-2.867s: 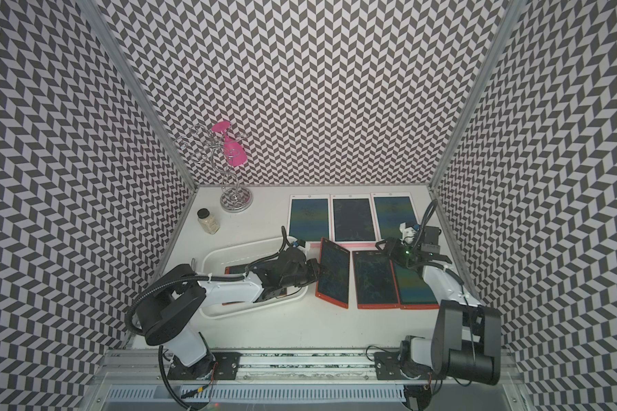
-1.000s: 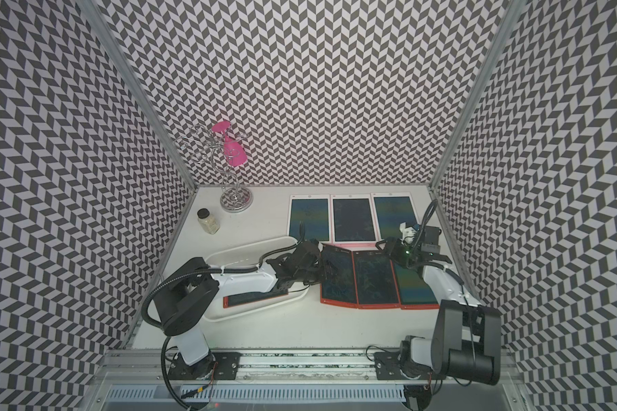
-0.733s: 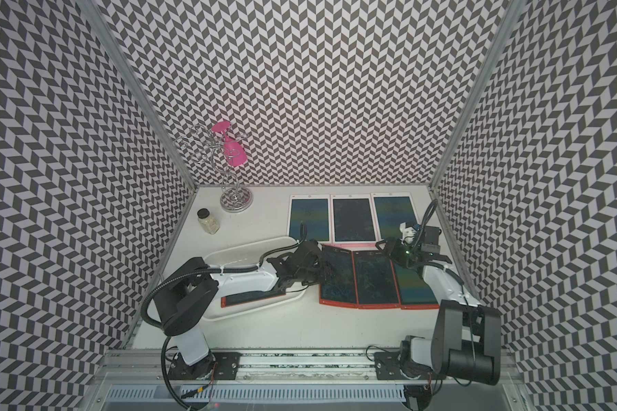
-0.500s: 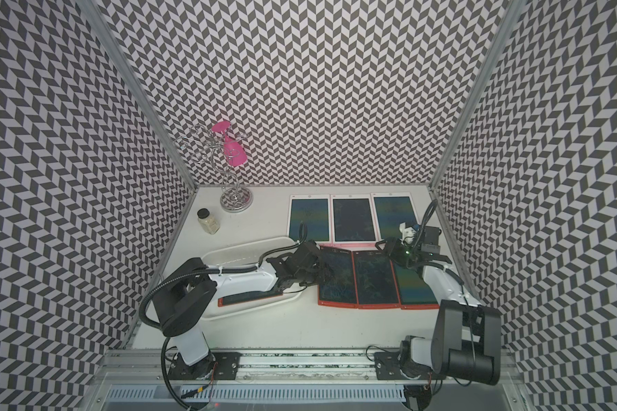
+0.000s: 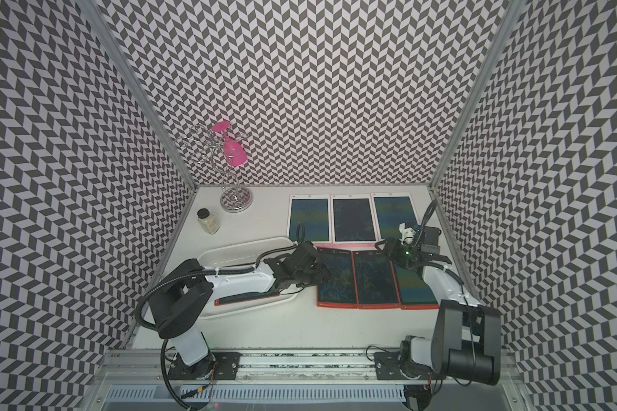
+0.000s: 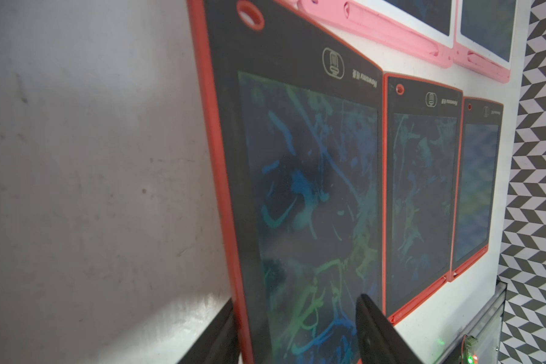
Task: Take out the writing tablet from the storage box
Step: Place the writing tablet at the center of the board.
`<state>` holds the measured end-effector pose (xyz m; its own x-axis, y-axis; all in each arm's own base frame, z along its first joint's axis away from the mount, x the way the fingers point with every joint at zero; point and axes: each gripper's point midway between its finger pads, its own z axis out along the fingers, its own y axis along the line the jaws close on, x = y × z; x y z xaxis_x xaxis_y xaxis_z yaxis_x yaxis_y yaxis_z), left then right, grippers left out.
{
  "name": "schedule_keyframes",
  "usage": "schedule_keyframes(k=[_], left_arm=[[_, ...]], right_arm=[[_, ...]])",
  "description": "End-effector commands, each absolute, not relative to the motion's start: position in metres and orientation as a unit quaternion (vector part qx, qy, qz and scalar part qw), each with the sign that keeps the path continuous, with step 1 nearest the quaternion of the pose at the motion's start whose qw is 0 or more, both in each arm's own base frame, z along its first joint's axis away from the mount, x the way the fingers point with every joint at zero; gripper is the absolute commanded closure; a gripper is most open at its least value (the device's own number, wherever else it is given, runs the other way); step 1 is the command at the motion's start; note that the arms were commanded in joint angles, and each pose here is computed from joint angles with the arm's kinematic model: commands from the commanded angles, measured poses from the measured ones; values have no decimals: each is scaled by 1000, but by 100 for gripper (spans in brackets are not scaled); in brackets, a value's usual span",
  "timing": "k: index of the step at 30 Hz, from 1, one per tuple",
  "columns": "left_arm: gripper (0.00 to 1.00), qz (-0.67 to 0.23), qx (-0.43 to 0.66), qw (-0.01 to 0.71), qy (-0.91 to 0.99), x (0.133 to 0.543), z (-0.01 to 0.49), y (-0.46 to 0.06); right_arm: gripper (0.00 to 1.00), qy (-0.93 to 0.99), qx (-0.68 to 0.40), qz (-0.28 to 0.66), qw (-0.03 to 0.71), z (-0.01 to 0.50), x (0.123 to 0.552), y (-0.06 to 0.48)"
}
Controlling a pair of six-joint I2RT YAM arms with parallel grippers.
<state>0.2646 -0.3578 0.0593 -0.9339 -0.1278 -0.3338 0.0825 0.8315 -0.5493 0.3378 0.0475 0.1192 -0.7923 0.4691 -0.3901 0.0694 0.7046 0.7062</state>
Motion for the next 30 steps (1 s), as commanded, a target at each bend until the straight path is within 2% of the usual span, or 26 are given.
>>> schedule_keyframes(k=[1,11,20,25,30], left_arm=[[42,-233,-25,167,958,259,36,-326],[42,-238,-14,187,953,263,55,-326],[42,-274,24,232,933,260,112,-345],[42,-292,24,266,918,261,149,-340],[42,-280,-6,303,911,271,170,-300]], right_arm=[[44,875,138,352,304,124,341,46],[44,874,136,354,304,125,341,47],[44,873,104,368,304,131,339,65],[45,880,76,367,292,135,339,96],[45,888,31,370,272,143,339,154]])
